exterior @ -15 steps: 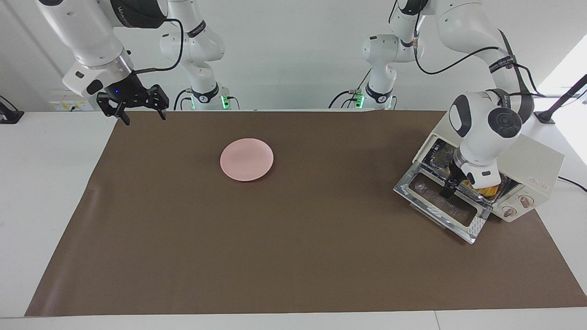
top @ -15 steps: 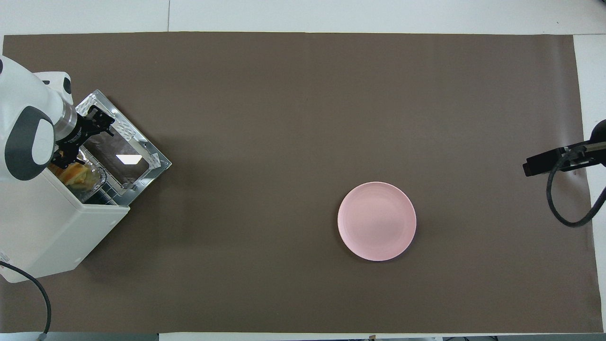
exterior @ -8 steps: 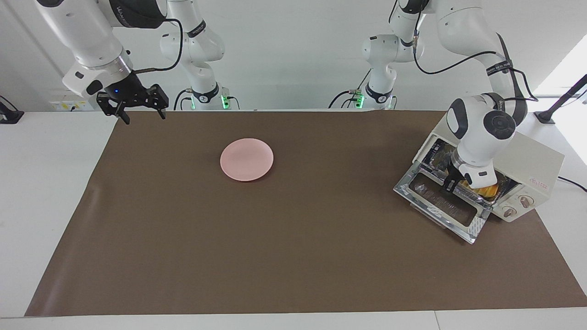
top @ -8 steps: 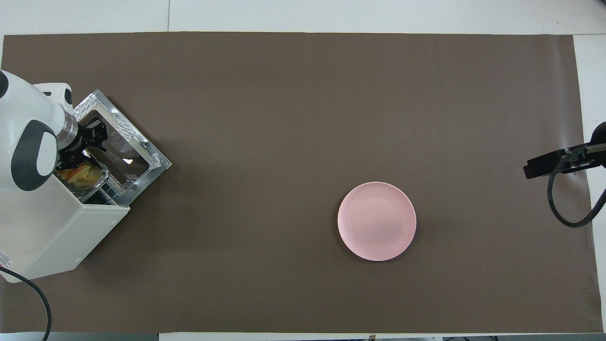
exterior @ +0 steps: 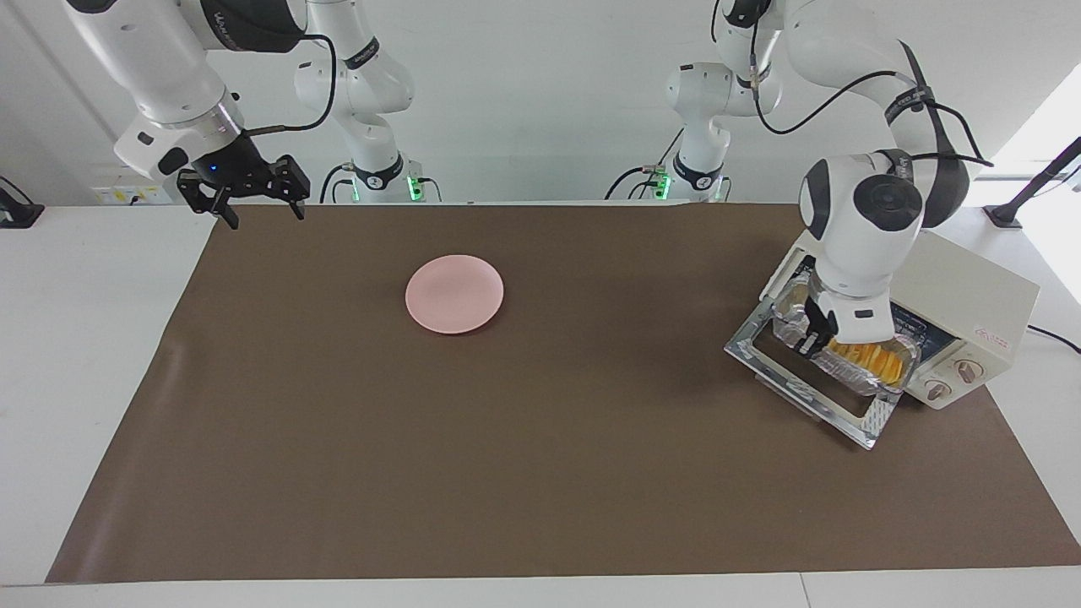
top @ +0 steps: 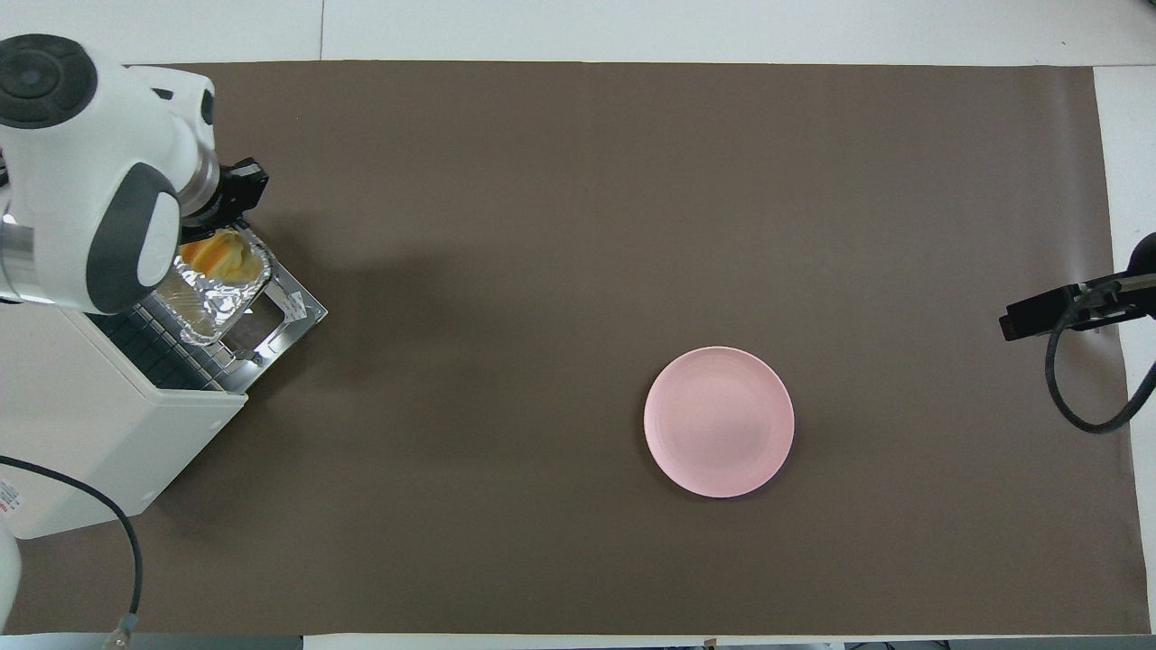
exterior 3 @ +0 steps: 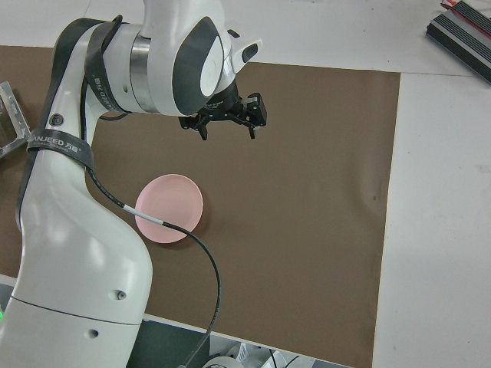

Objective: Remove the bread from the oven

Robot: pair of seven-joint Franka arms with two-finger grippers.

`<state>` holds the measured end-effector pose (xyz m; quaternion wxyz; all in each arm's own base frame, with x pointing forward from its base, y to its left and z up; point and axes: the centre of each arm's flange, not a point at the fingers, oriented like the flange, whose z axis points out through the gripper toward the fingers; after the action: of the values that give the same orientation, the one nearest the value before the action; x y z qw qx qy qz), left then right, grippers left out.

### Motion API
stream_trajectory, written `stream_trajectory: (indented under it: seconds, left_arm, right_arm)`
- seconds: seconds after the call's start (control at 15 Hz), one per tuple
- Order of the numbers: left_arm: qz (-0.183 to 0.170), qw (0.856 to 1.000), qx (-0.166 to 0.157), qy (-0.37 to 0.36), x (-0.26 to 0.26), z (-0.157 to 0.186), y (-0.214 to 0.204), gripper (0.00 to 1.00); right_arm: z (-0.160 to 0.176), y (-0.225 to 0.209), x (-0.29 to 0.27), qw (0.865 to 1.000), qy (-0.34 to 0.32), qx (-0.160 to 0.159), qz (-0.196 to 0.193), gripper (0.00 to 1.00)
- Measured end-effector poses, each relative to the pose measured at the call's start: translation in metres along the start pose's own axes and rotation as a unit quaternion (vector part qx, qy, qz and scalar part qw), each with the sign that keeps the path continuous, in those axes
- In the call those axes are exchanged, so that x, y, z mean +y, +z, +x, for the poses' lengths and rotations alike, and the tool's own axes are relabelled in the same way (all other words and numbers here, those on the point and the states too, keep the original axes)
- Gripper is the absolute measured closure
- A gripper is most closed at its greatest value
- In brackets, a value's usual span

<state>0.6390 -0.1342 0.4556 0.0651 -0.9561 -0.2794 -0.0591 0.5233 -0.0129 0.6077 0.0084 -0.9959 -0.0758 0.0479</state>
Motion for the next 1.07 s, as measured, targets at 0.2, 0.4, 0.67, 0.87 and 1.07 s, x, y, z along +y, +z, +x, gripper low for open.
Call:
stream_trajectory:
  seconds: [0.2,0.4,0.67,0.87,1.07]
  left_arm:
    - [-0.036,0.994,-0.008,0.107,0.088,-0.085,-0.018,0.98]
    - [-0.057,0.970,-0.029,0.235,0.135,-0.160,-0.022,0.98]
    - [-0.056,0.948,-0.040,0.312,0.175,-0.235,0.000,0.98]
    - [-0.055,0.938,-0.043,0.341,0.199,-0.280,0.032,0.98]
    - [-0.063,0.939,-0.036,0.337,0.203,-0.286,0.044,0.94]
  right_arm:
    - [0.000,0.000,-0.001,1.000,-0.001,0.000,0.000,0.00]
    - [0.000,0.000,-0.001,1.000,-0.001,0.000,0.000,0.00]
    - [0.000,0.000,-0.001,1.000,-0.001,0.000,0.000,0.00]
    - [0.000,0.002,-0.001,1.000,-0.001,-0.002,0.000,0.00]
    - [0.000,0.003,-0.001,1.000,-0.001,-0.003,0.000,0.00]
